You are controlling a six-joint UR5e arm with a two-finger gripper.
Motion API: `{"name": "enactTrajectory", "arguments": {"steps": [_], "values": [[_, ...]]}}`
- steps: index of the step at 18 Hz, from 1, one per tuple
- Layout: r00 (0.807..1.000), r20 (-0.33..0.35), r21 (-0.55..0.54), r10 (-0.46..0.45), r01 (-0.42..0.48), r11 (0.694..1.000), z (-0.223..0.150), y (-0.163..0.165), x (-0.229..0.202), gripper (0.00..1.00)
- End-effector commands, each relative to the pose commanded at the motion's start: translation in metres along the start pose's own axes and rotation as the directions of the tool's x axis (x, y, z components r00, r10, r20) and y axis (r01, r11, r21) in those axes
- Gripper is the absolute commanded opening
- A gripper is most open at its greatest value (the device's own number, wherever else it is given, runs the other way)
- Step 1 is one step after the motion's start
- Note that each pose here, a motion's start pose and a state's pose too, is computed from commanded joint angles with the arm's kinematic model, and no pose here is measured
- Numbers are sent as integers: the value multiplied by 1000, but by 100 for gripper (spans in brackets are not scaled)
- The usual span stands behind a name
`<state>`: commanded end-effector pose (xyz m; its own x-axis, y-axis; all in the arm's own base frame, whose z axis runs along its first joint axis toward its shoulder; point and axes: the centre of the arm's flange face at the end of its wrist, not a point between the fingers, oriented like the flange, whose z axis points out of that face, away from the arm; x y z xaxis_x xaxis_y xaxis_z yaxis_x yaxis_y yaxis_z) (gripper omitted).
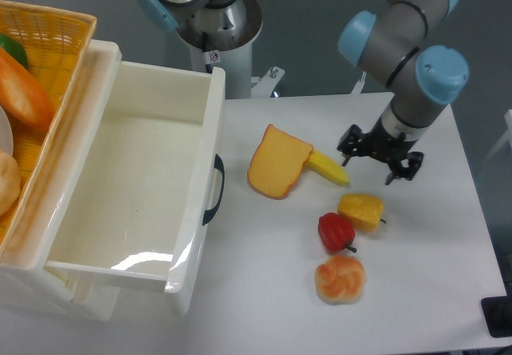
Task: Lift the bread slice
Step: 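Move the gripper over the toy bread slice and lower it, then close the gripper on the edge of the bread slice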
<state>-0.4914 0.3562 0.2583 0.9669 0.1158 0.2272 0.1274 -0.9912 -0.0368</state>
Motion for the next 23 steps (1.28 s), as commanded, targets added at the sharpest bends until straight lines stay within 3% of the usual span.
{"name": "enactTrajectory", "arguments": {"steps": [7,14,23], "values": [[998,-57,-34,11,-13,999,32,2,16,95],[987,-158,-92,-7,-8,996,54,8,24,86],[981,-193,-157,-8,-23,987,73,8,27,82]]}}
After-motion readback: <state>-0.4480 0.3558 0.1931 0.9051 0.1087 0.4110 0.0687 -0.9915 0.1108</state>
